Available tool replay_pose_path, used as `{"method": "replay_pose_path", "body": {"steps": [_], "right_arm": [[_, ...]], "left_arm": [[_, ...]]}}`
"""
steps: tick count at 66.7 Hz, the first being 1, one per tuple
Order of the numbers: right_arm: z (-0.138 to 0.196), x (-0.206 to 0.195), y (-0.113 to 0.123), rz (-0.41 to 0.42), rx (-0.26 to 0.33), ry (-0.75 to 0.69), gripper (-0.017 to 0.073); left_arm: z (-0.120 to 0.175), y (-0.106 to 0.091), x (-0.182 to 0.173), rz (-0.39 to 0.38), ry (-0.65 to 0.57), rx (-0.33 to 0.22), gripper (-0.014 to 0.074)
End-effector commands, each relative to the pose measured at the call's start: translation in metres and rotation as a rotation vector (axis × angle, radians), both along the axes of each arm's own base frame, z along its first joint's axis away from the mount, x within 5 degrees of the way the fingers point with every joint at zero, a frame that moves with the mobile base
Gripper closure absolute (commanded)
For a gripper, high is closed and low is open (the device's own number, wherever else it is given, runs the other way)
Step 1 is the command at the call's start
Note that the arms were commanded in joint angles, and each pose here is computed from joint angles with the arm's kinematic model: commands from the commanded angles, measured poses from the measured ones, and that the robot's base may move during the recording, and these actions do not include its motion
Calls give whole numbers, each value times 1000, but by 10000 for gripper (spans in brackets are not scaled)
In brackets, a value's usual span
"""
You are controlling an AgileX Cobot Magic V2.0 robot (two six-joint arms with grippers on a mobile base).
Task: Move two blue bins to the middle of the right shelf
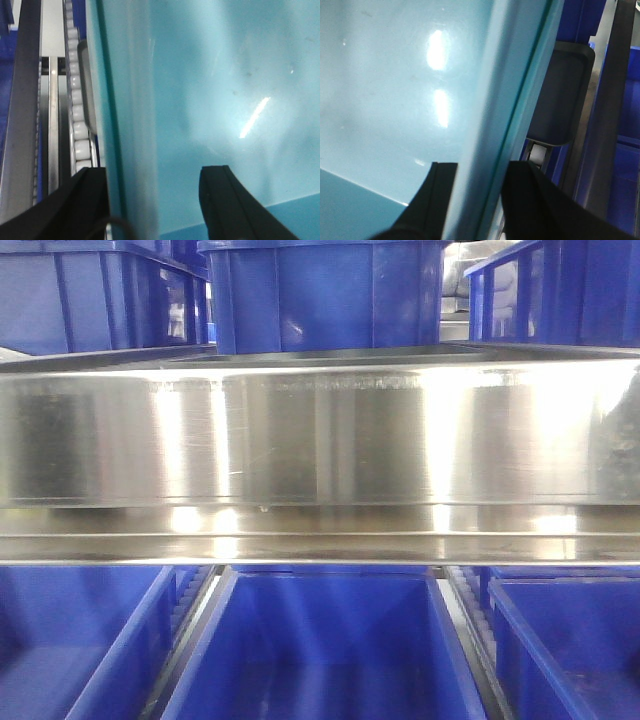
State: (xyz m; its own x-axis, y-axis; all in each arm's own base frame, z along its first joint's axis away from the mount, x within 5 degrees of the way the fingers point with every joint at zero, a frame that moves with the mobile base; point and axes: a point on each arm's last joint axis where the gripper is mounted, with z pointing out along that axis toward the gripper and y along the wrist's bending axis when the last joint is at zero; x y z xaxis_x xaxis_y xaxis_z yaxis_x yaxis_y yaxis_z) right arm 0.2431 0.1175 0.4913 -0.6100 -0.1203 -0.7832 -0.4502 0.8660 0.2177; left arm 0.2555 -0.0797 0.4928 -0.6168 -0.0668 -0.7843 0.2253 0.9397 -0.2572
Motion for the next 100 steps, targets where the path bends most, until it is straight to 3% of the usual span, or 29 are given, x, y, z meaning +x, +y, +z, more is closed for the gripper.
{"method": "replay_pose_path", "body": {"steps": [1, 49, 100], "right_arm": [[11, -5, 1, 36, 30, -74, 712], [12, -5, 1, 34, 33, -79, 712], [15, -2, 2, 24, 53, -118, 712]], "left_arm": [[19, -4, -4, -36, -154, -60, 704], [42, -2, 4, 10, -397, -144, 704], [40, -3, 7, 11, -393, -143, 704]]}}
